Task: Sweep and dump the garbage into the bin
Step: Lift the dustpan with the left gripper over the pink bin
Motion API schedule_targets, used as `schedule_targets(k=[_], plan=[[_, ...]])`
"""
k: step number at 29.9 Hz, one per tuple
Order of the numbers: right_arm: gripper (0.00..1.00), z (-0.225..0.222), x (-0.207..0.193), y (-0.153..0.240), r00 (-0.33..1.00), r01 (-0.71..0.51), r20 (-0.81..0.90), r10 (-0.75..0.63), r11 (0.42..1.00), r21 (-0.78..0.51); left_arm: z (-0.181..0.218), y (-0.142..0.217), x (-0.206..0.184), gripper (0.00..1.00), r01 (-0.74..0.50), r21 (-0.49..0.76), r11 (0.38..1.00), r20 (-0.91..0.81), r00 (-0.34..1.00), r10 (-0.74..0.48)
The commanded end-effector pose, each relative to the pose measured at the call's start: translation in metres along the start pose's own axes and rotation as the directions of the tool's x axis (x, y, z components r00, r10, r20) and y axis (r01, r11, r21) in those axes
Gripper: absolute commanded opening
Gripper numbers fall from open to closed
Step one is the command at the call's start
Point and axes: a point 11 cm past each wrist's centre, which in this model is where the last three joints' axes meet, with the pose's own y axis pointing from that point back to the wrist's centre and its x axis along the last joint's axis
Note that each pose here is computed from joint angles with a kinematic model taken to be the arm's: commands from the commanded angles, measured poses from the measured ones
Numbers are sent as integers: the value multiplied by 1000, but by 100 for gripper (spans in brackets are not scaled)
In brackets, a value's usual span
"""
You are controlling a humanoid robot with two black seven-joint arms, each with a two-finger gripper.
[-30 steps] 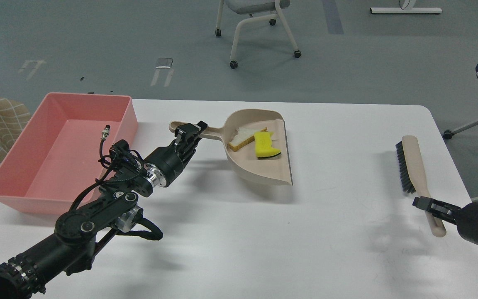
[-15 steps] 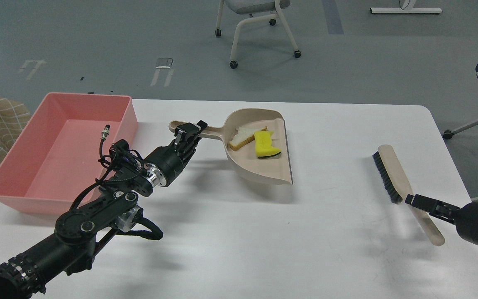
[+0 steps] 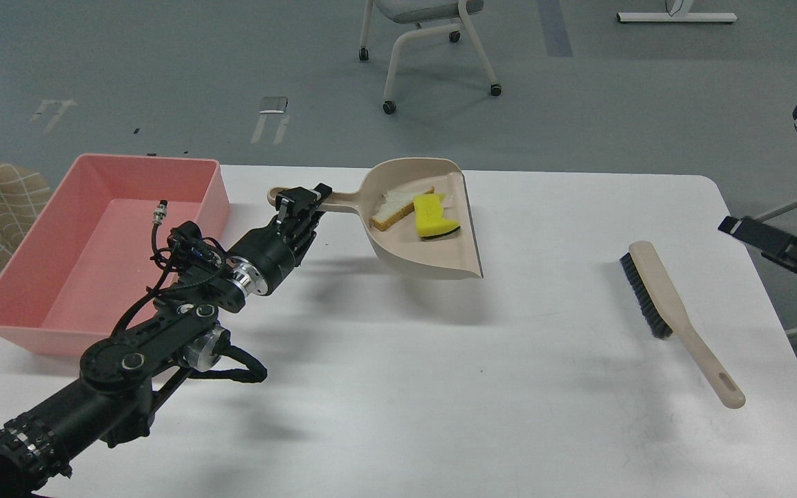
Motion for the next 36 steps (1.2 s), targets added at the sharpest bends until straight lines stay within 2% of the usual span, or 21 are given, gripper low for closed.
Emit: schedule_targets(k=[1, 3, 7, 11, 15, 19, 23, 31, 36], plan=[[100, -15, 23, -6, 977, -97, 198, 74, 989, 110, 12, 1, 12, 9, -15, -25, 1000, -12, 1000, 15], [100, -13, 36, -5, 937, -159, 334, 102, 976, 149, 29, 5, 20, 9, -18, -61, 998, -17, 1000, 17], [100, -2, 52, -2, 767, -306, 634, 102, 926, 220, 68, 18, 53, 9, -52, -134, 990, -1, 999, 52], [100, 15, 62, 5, 641, -386, 762, 90, 896, 219, 86, 38, 95, 9, -87, -139, 986, 51, 994, 95], [100, 25, 67, 9, 571, -425, 817, 81, 880, 210, 99, 54, 125, 9, -113, -143, 983, 44, 992, 121], [100, 34, 69, 12, 521, -448, 850, 74, 872, 199, 106, 90, 165, 9, -160, -100, 982, 139, 975, 173], [100, 38, 66, 11, 514, -444, 854, 76, 876, 190, 109, 108, 181, 9, -173, -103, 980, 169, 967, 189], [100, 38, 56, 4, 501, -428, 863, 60, 884, 188, 86, 142, 205, 9, -257, -22, 966, 122, 959, 258], [100, 42, 56, 5, 498, -428, 865, 68, 886, 177, 86, 177, 238, 9, -330, 10, 944, 167, 931, 324]])
